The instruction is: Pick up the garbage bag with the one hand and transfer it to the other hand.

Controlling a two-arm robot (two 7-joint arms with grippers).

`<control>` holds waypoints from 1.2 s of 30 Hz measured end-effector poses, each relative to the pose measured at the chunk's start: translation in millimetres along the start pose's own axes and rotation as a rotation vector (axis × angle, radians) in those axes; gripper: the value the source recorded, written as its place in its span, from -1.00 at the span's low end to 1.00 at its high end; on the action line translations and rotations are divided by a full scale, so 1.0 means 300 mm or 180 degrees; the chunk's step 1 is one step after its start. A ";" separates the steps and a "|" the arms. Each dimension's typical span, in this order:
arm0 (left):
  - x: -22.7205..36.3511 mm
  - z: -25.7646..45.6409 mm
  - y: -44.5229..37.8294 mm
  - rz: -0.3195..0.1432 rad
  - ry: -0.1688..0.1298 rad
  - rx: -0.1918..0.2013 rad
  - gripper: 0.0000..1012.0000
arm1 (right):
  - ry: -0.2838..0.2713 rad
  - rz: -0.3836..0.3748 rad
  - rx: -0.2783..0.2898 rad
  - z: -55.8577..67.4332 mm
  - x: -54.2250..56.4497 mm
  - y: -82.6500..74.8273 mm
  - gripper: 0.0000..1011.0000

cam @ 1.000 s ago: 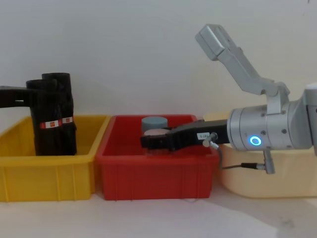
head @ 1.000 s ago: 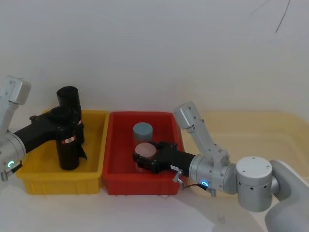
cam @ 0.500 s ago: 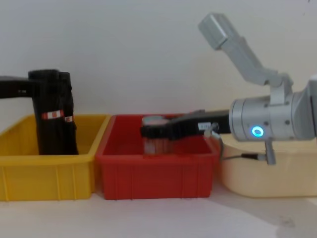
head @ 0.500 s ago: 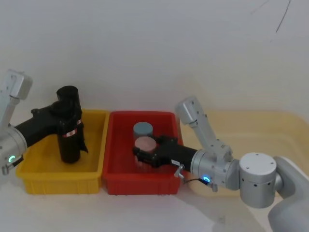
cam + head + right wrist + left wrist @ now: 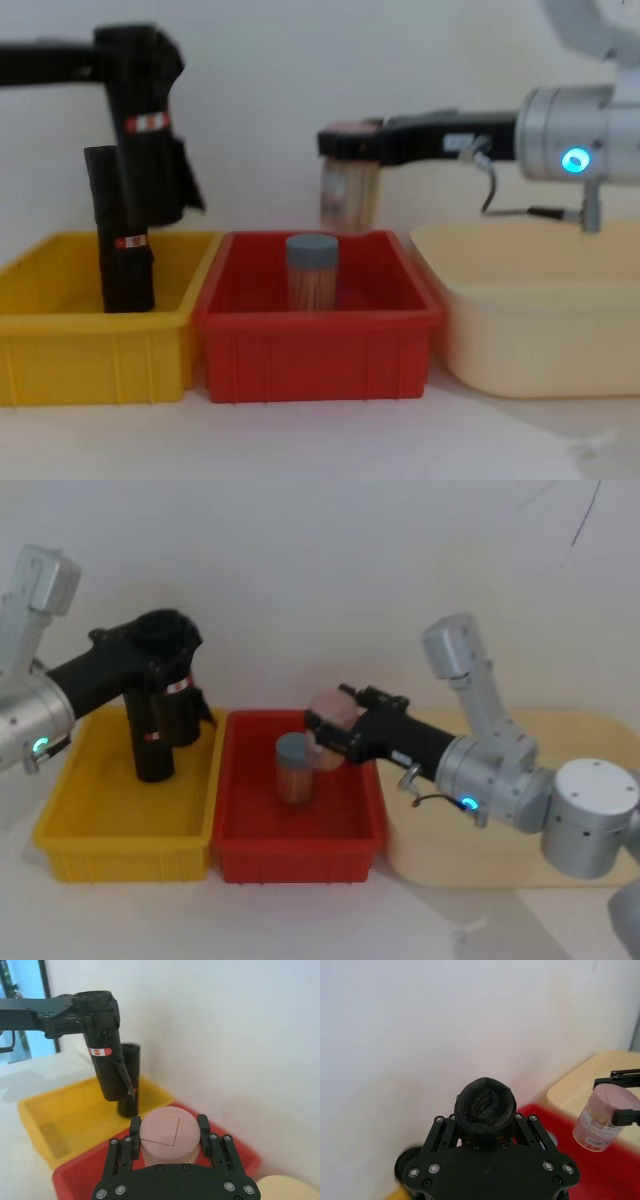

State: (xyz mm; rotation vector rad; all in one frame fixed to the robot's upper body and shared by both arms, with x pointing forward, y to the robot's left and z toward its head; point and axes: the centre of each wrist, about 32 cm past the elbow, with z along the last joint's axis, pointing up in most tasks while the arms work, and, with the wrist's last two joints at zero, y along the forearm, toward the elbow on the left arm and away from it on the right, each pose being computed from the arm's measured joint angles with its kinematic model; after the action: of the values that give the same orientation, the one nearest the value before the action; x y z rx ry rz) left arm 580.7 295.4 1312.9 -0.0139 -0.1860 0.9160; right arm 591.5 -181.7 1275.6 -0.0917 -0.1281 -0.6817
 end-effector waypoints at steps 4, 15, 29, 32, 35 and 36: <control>-0.008 0.057 -0.041 -0.0157 -0.0035 -0.0163 -0.18 | -0.0073 -0.0120 0.0098 0.034 0.017 -0.040 0.29; -0.044 0.144 -0.175 -0.0597 -0.0005 -0.0442 -0.18 | -0.0219 -0.0558 0.0215 0.087 0.055 -0.171 0.29; -0.125 0.159 -0.431 -0.1247 0.0182 -0.0560 -0.18 | -0.0263 -0.1216 0.0036 0.072 0.101 -0.352 0.29; -0.142 0.149 -0.504 -0.1384 0.0233 -0.0570 -0.18 | -0.0250 -0.1360 -0.0035 0.057 0.114 -0.390 0.29; -0.163 0.131 -0.596 -0.1521 0.0317 -0.0555 -0.18 | -0.0241 -0.1496 -0.0096 0.044 0.130 -0.426 0.29; -0.169 0.128 -0.613 -0.1550 0.0329 -0.0553 -0.18 | -0.0236 -0.1524 -0.0114 0.039 0.133 -0.433 0.29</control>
State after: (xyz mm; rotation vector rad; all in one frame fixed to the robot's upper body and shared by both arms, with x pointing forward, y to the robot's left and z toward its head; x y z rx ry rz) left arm 689.0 140.8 1359.6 -0.1699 -0.1624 0.4104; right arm 538.9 -305.6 1298.6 -0.1222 -0.2125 -1.1591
